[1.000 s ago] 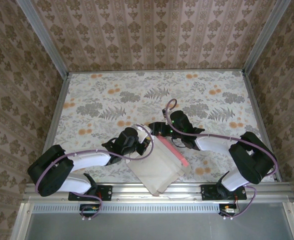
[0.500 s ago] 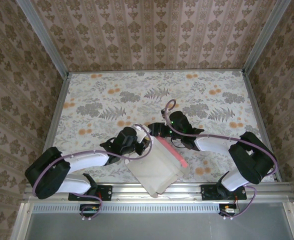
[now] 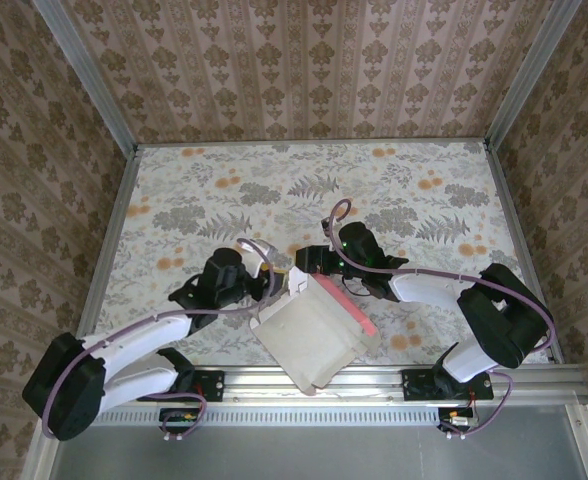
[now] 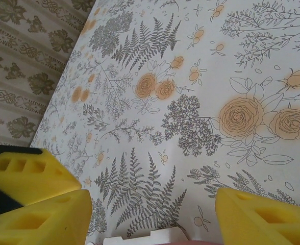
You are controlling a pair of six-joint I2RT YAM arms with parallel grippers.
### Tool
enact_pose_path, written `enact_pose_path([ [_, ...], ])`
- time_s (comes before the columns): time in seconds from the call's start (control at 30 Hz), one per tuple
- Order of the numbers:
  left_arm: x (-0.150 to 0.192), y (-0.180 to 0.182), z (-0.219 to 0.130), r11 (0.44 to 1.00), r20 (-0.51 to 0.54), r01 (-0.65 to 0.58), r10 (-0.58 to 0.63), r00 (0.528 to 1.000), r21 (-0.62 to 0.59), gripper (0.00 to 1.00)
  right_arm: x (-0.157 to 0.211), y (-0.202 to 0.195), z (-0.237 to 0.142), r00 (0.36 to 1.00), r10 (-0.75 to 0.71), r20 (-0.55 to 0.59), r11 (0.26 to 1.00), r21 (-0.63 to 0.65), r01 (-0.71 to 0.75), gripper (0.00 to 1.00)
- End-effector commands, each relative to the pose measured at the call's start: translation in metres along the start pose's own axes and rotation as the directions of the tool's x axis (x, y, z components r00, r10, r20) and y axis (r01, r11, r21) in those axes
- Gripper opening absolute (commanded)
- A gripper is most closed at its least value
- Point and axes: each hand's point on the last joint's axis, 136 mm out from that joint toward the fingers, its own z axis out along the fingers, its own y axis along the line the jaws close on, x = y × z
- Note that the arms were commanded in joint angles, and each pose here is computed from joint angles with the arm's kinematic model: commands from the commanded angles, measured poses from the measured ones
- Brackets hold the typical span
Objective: Fold the paper box
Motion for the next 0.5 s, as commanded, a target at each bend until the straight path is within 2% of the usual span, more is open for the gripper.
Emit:
enact_pose_path([
  [0.0,0.014,0.002,-0.003,0.993,-0.025,0.11,-0.109,0.994,0.051,0.41,0.017,-0.007,0.0,0.998,-0.014,-0.067,0.999,0.027,0.016,0.66],
  [0.13,0.014,0.005,0.002,0.992,-0.023,0.103,-0.101,0.995,0.066,0.42,0.016,-0.006,0.0,0.998,-0.015,-0.068,1.0,0.025,0.017,0.66],
  [0.33,0.011,-0.007,0.024,0.984,-0.028,0.048,-0.044,0.999,0.17,0.42,0.016,-0.005,0.001,0.997,-0.01,-0.07,1.0,0.019,0.011,0.66],
  [0.47,0.011,-0.012,0.038,0.982,-0.003,-0.016,0.017,1.0,0.187,0.42,0.014,-0.003,0.002,0.998,-0.009,-0.069,1.0,0.015,0.01,0.66],
])
